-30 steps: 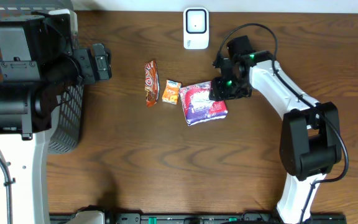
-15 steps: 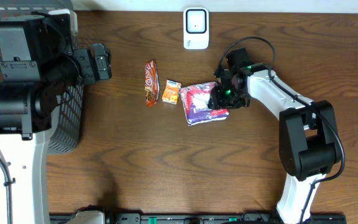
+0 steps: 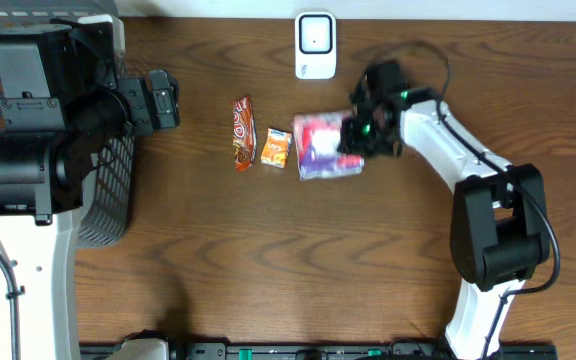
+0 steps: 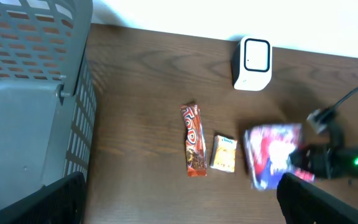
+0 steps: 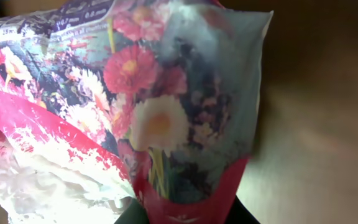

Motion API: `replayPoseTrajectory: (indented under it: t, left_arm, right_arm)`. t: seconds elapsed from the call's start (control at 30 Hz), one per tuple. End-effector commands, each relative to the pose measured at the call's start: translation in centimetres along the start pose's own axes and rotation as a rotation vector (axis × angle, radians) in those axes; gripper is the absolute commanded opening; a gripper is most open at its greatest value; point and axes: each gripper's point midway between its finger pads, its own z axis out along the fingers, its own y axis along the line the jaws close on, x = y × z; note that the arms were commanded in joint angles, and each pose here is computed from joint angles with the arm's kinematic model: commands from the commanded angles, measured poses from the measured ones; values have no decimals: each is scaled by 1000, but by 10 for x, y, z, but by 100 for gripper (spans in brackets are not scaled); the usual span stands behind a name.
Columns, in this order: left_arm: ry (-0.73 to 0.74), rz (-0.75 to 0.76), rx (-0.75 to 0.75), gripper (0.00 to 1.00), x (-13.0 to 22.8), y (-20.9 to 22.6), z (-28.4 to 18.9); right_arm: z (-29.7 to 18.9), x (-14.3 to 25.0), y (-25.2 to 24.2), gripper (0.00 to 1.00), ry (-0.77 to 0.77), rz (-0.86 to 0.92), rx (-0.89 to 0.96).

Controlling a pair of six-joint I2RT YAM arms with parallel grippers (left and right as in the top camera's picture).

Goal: Scan the item barcode
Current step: 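Grasp the floral pack again and carry it to the table's right edge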

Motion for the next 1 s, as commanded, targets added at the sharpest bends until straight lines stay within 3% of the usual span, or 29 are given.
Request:
replayPoseTrajectory:
  t: [0.0, 0.37, 0.73, 0.97]
  left_arm:
    - [-5, 0, 2, 98, -1, 0, -2]
    - [-5, 0, 2, 98, -1, 0, -2]
    - [-5, 0, 2, 98, -1, 0, -2]
    - [-5, 0, 2, 98, -1, 0, -2]
  right_arm:
    - [-54, -56, 31, 1, -211, -47, -49]
    - [-88, -155, 35, 1, -660, -27, 13]
    - [-37, -181, 27, 1, -715, 88, -83]
    - [-86, -201, 24, 1, -808, 69, -87]
